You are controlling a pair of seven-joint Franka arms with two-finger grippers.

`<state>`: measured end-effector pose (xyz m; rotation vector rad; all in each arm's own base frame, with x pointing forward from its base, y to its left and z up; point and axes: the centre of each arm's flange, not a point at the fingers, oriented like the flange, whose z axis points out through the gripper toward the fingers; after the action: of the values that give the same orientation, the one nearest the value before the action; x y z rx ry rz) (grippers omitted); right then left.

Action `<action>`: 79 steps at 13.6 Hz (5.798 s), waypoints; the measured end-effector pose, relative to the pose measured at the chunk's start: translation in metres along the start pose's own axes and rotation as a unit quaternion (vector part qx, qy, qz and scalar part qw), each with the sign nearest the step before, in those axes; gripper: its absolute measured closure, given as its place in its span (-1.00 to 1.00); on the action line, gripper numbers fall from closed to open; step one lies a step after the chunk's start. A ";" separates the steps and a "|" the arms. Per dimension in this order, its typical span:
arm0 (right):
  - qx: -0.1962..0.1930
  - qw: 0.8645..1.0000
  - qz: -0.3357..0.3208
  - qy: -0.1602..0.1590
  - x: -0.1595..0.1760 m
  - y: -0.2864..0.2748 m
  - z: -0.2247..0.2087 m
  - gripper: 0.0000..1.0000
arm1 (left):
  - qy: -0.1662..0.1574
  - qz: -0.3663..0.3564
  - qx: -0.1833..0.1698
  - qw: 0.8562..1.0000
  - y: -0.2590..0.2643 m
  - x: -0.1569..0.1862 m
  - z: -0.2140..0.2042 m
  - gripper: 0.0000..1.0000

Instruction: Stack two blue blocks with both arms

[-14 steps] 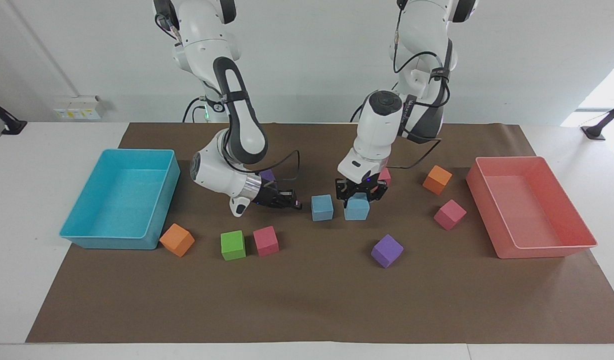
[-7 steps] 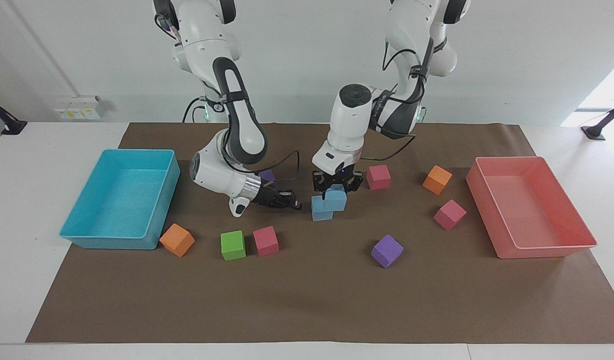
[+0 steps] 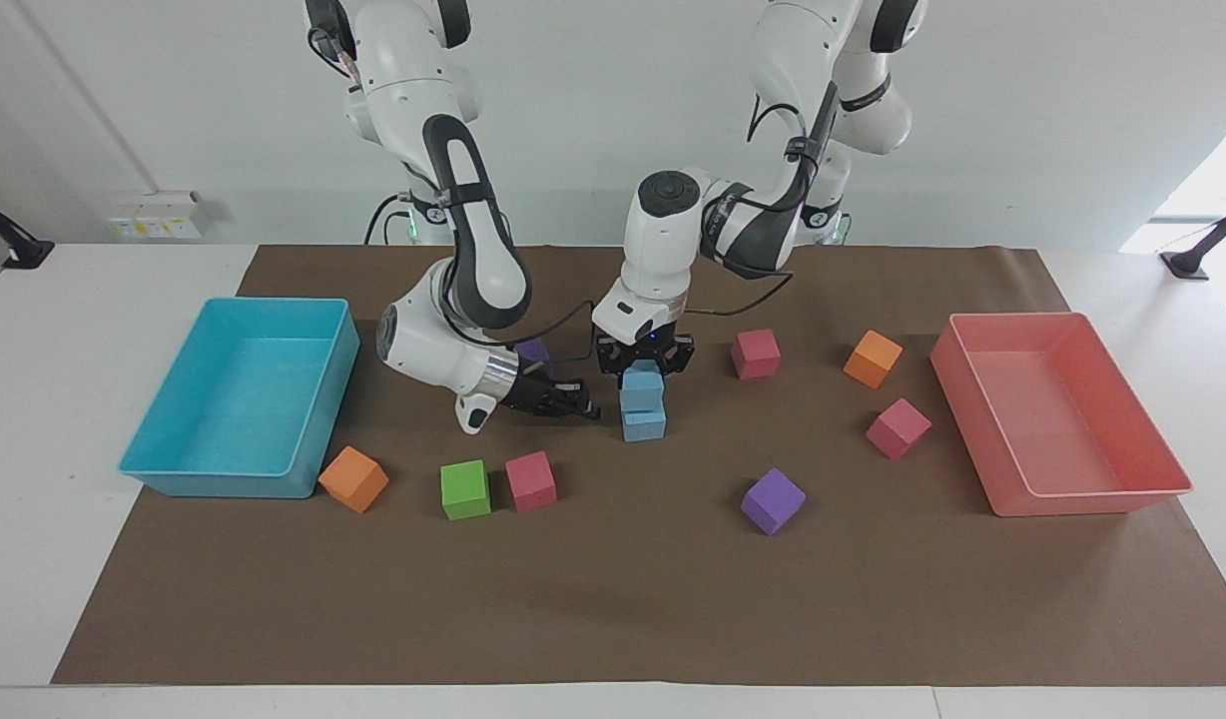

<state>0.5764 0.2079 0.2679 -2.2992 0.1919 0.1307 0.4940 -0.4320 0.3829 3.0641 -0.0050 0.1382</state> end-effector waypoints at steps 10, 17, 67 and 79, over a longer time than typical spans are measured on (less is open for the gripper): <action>0.000 1.000 0.000 0.000 0.000 0.000 0.000 0.98 | 0.005 -0.019 0.004 1.000 -0.017 0.015 0.000 -0.17; 0.000 1.000 0.000 0.000 0.000 0.000 0.000 0.98 | 0.008 -0.027 0.002 1.000 -0.024 0.022 0.001 -0.17; 0.002 1.000 0.003 0.005 0.003 0.003 -0.007 0.94 | 0.012 -0.027 0.005 1.000 -0.050 0.028 -0.081 -1.00; -0.154 0.985 -0.061 0.057 0.006 -0.051 -0.134 -1.00 | -0.002 0.091 0.028 0.995 -0.310 0.068 -0.232 -1.00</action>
<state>0.5958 0.1417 0.3935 -2.6214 0.0926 -0.0368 0.5427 -0.1052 0.5963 3.1145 -0.2874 0.1442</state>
